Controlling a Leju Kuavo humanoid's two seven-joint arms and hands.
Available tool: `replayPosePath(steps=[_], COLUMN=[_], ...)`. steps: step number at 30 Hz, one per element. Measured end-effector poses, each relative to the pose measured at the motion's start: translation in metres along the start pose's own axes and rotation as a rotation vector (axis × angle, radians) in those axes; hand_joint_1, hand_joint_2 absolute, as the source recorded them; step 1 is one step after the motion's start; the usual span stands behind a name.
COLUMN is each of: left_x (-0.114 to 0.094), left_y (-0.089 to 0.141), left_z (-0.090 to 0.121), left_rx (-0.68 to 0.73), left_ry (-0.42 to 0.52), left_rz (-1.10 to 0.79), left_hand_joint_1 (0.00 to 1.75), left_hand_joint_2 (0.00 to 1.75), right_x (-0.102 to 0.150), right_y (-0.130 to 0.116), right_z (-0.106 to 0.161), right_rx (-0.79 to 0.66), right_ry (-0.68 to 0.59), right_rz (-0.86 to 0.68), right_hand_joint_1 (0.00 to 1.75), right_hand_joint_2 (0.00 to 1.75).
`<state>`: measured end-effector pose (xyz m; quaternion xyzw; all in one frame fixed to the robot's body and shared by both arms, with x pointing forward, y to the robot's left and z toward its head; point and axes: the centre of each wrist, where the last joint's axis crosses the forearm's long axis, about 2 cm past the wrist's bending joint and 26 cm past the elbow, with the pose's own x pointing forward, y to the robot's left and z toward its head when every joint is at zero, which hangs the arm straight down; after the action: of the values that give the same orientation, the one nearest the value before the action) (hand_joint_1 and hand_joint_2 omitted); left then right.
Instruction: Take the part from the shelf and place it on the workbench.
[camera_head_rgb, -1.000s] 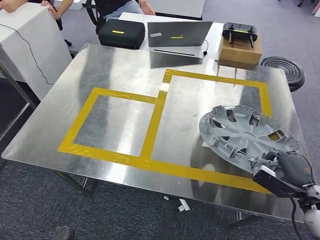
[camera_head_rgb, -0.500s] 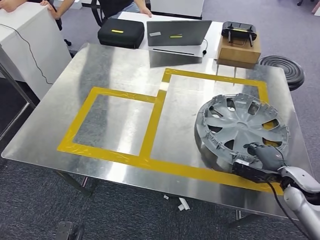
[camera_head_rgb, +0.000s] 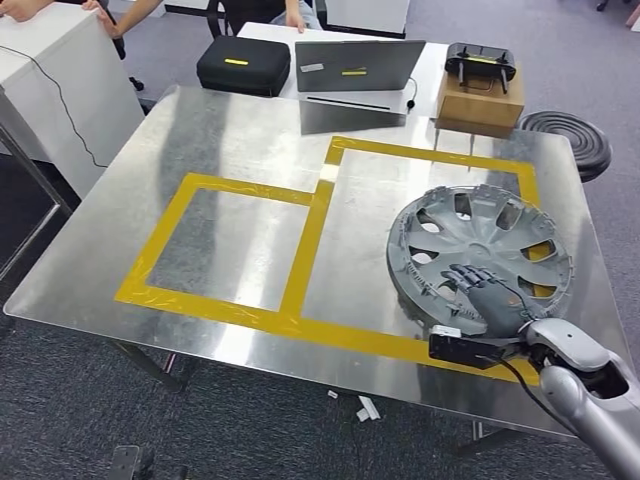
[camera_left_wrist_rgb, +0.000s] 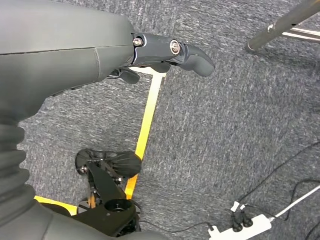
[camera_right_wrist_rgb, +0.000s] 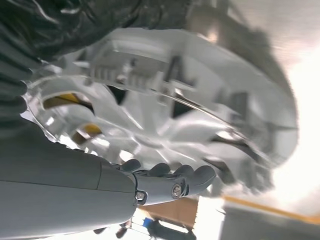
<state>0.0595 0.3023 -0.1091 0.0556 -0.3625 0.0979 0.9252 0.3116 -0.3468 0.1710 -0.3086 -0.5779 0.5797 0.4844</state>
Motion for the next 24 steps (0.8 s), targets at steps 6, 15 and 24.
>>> replayPosePath(steps=[6, 15, 24], left_x=[-0.007, -0.017, -0.036], left_y=[0.003, 0.005, -0.001], left_z=[0.005, 0.012, 0.028], left_rx=[0.017, 0.060, 0.120], left_ry=[0.002, 0.007, 0.056], left_rz=[0.012, 0.040, 0.099], left_hand_joint_1=[0.00, 0.00, 0.00], left_hand_joint_2=[1.75, 0.00, 0.00], right_x=[0.019, 0.025, 0.037], right_y=[-0.018, -0.003, -0.011], right_z=[0.011, 0.094, 0.233], right_rx=[-0.105, -0.415, -0.747], right_ry=[-0.049, 0.006, 0.249], right_rz=[0.085, 0.246, 0.164], right_hand_joint_1=[0.00, 0.00, 0.00], right_hand_joint_2=[0.00, 1.75, 1.75])
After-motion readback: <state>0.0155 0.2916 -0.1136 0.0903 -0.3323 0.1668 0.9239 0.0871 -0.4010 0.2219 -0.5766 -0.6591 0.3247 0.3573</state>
